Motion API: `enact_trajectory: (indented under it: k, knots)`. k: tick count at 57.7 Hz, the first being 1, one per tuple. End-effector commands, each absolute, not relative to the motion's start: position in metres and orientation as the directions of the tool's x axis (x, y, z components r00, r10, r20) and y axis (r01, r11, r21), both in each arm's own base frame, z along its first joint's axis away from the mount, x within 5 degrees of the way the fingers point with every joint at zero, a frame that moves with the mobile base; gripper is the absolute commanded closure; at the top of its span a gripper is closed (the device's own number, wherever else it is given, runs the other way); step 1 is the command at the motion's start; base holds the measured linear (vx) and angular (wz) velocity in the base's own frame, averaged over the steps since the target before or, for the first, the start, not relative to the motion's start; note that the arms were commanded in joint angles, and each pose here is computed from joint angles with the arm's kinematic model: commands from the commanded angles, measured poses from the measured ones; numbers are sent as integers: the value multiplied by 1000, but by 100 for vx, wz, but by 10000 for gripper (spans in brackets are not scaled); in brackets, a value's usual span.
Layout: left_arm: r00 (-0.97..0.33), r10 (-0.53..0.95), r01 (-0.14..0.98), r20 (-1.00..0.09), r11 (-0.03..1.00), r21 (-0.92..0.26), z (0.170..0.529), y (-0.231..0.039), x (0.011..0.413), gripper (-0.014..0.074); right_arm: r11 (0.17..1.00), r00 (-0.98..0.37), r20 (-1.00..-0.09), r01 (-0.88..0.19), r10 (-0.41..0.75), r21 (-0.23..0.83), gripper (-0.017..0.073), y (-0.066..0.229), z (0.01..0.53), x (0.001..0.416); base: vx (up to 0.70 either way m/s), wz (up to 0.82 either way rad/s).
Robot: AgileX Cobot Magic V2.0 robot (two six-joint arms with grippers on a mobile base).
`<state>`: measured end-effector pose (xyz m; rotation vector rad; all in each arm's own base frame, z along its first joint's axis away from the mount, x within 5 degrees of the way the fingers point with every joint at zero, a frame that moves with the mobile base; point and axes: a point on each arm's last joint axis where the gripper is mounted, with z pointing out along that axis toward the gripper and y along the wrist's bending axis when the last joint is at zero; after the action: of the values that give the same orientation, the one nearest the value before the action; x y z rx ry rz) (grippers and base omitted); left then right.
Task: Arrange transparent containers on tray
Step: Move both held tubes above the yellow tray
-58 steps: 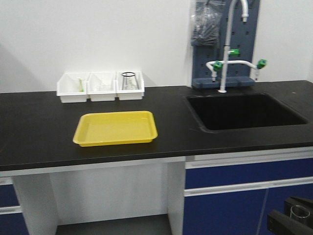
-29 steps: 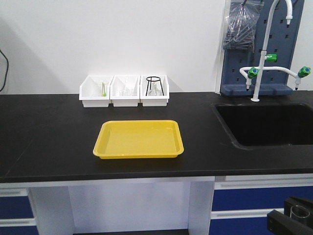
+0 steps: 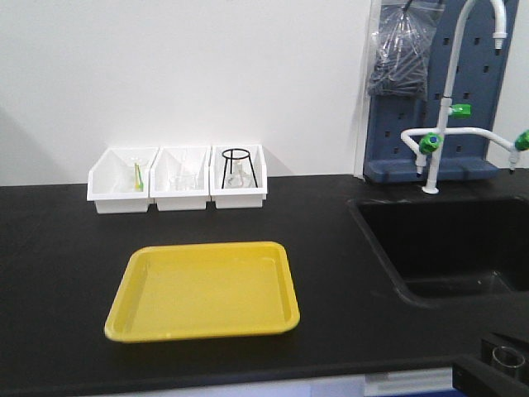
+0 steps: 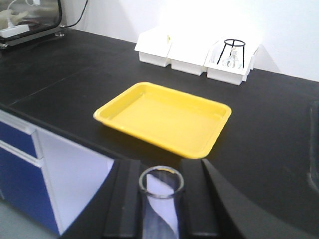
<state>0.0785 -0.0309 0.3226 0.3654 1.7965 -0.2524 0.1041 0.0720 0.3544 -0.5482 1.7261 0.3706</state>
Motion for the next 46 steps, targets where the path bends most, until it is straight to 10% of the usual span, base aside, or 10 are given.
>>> enact_trajectory:
  k: [1, 46]
  knots:
    - [-130, 63, 389, -989, 921, 7, 342, -33, 78, 592, 826, -56, -991, -559, -119, -67, 571, 73, 373, 103, 44, 4]
    - [-130, 63, 389, -989, 921, 7, 342, -33, 78, 592, 826, -56, -991, -559, -119, -67, 571, 73, 373, 103, 38, 12]
